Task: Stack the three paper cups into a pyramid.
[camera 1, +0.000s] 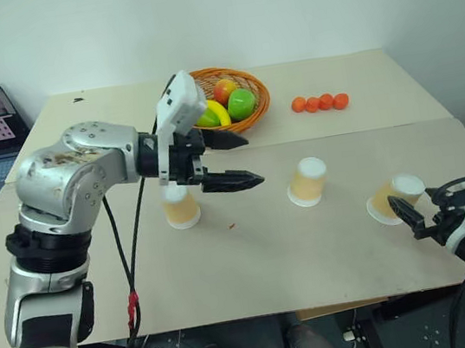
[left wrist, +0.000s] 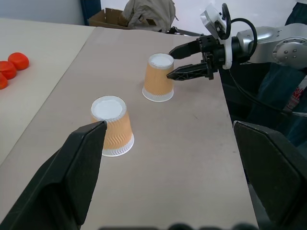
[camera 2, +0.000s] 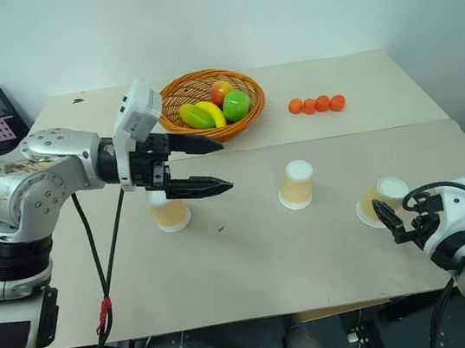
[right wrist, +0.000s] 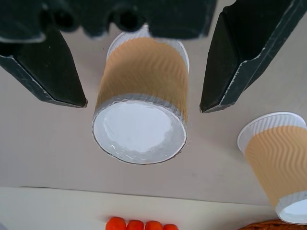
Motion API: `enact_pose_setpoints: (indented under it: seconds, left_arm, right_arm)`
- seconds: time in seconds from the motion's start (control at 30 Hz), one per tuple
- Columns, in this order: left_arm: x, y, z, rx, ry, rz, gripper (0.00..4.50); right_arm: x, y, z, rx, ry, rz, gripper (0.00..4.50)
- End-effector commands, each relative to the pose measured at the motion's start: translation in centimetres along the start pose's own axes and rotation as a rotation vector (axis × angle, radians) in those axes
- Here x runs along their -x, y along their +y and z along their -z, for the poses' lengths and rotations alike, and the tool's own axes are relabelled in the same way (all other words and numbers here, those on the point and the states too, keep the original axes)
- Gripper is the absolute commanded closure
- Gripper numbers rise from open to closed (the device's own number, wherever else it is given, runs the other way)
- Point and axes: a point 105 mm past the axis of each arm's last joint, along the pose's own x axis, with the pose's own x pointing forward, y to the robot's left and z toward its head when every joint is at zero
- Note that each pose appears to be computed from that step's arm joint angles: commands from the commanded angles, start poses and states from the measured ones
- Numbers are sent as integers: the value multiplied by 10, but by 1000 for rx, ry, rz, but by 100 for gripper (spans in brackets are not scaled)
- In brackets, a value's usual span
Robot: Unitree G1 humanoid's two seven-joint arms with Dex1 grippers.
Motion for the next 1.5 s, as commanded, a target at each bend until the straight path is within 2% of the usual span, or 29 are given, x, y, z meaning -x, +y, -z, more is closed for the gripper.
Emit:
enact_pose_setpoints:
  seconds: [0.03,0.23,0.33,0.43,0.47,0.6,0.8,0.97,1.2,1.4,1.5]
  left_arm:
    - [6,-6,-12,-49,-15,-7,0]
    - [10,-8,-11,-44,-7,-29,0]
    - [10,-8,-11,-42,-5,-33,0]
    - [11,-8,-12,-41,-6,-39,0]
    - [11,-8,-12,-43,-6,-40,0]
    - [15,-8,-12,-43,-1,-41,0]
    - [41,-8,4,-75,83,-33,0]
    - [61,-7,31,-80,193,-36,0]
    - [60,1,43,-99,224,-66,0]
    - [50,4,40,-114,194,-65,0]
    - [47,1,37,-116,188,-47,0]
  right_arm:
    - [-5,-3,-16,49,-56,-15,10]
    - [-21,-3,-16,68,-51,-40,10]
    - [-25,-3,-13,74,-45,-49,80]
    - [-27,-1,-11,75,-42,-57,178]
    - [-27,-1,-11,80,-40,-58,188]
    - [-25,1,-16,90,-45,-60,189]
    - [-12,23,-49,154,-37,-183,189]
    - [0,77,-64,268,67,-420,189]
    - [6,140,-85,322,119,-639,189]
    - [-2,169,-100,321,106,-686,189]
    - [-9,183,-97,302,94,-707,189]
